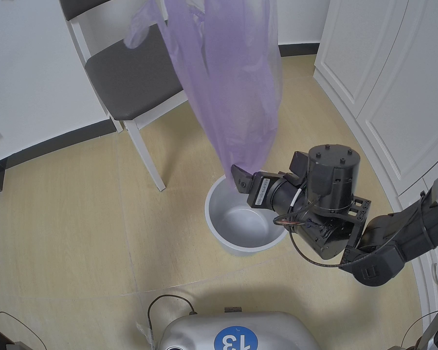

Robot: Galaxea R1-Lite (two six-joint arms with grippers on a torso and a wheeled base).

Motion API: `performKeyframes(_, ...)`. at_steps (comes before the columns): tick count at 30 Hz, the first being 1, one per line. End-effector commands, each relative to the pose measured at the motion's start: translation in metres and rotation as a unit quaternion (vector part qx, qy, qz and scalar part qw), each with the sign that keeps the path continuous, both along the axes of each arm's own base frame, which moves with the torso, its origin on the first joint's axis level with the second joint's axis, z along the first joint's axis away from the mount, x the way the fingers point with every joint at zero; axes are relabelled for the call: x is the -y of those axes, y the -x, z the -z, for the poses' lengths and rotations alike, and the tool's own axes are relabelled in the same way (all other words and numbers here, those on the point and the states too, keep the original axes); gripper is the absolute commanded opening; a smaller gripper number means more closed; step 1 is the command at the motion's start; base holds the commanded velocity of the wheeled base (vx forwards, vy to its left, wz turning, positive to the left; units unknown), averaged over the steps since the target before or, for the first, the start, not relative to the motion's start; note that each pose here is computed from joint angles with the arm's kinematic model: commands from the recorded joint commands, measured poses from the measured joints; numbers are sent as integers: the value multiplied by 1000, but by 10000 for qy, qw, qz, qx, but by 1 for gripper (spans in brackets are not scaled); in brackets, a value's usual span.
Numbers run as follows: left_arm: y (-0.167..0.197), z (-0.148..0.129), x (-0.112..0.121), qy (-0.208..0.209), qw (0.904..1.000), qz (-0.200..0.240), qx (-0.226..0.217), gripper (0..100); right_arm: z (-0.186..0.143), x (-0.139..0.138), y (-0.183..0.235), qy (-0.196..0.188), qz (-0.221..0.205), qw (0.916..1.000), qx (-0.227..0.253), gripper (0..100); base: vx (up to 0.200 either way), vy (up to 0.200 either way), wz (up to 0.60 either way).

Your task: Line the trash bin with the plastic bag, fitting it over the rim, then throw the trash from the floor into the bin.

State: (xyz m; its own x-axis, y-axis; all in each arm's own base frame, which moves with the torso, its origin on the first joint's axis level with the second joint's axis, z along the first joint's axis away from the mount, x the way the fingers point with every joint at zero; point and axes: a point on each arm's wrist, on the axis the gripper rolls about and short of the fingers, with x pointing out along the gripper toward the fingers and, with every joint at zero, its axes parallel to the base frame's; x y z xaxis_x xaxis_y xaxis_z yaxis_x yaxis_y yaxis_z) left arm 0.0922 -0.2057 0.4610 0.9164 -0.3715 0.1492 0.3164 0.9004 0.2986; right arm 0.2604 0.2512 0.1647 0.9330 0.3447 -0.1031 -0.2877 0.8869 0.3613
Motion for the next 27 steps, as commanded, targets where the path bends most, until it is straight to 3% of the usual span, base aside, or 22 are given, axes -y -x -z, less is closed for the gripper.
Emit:
performKeyframes(1,-1,1,3,2,10000,-1,1,0,4,-15,7,31,-212,9998,-30,100,0,0,0)
performKeyframes(11,-2,1,6,30,10000,-1,11,0,47,-38,-21,277,-108,9991,-297,100,0,0,0)
performKeyframes(27,-3,1,6,38,10000,-16,14,0,44,-30,-12,208,-105,9990,-389,100,0,0,0)
